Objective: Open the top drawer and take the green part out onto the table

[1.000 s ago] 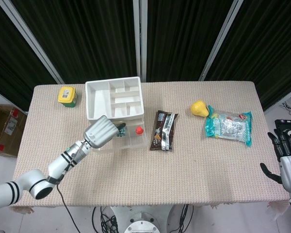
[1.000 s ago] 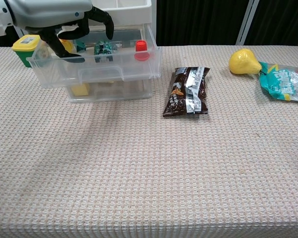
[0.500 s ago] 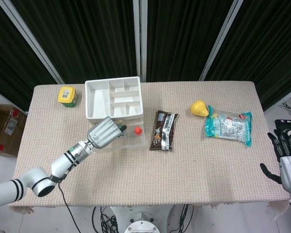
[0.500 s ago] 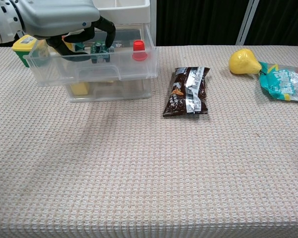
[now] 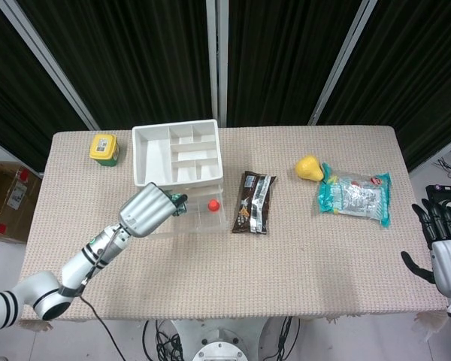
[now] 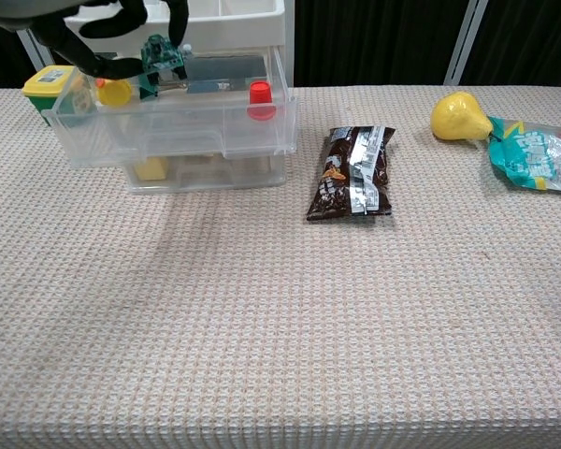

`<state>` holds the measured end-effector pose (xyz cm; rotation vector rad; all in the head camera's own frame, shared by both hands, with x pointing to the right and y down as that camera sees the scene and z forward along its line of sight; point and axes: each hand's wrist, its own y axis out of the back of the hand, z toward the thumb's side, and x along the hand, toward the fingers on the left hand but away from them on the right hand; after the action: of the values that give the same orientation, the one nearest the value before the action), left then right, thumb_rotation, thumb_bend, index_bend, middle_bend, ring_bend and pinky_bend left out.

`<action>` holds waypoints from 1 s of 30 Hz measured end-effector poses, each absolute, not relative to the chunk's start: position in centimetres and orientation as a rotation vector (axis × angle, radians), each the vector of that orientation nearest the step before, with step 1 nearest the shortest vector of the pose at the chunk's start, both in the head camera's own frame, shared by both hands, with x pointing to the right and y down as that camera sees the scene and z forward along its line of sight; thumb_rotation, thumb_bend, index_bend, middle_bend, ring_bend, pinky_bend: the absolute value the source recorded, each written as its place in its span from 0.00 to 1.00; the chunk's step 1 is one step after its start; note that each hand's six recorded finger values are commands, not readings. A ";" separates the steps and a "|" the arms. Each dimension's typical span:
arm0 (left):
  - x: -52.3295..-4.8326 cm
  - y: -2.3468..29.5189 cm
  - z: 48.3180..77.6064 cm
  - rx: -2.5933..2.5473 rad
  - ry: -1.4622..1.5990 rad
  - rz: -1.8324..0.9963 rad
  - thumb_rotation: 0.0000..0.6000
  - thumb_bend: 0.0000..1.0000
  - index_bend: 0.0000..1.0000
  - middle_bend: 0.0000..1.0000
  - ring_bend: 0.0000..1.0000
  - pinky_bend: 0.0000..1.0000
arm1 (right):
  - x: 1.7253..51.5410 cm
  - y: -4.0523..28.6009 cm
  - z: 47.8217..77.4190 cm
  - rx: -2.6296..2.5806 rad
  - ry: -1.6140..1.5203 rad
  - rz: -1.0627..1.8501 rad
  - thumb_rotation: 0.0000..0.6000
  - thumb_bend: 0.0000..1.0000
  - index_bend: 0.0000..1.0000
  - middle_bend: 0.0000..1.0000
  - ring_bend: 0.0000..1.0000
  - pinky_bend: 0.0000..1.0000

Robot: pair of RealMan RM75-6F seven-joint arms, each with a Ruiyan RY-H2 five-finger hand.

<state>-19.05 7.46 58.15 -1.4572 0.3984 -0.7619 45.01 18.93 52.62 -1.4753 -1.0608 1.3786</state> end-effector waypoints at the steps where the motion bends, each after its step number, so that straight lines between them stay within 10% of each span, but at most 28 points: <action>1: -19.3 7.9 57.5 -1.459 0.414 -0.749 1.00 0.35 0.46 0.86 0.98 1.00 | 44.9 18.9 52.6 -1.477 -1.059 1.375 1.00 0.18 0.00 0.00 0.00 0.00; 11: -16.2 14.0 56.5 -1.506 0.329 -0.563 1.00 0.35 0.46 0.86 0.98 1.00 | 44.7 19.1 52.9 -1.494 -1.051 1.365 1.00 0.18 0.00 0.00 0.00 0.00; 30: -8.8 20.5 65.0 -1.526 -0.006 -0.484 1.00 0.30 0.26 0.80 0.95 1.00 | 45.2 19.2 53.1 -1.493 -1.049 1.387 1.00 0.18 0.00 0.00 0.00 0.00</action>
<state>-8.83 20.47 65.03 -1.5258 -0.0065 -0.4844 45.23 19.24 53.13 -1.4931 -1.0492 1.3874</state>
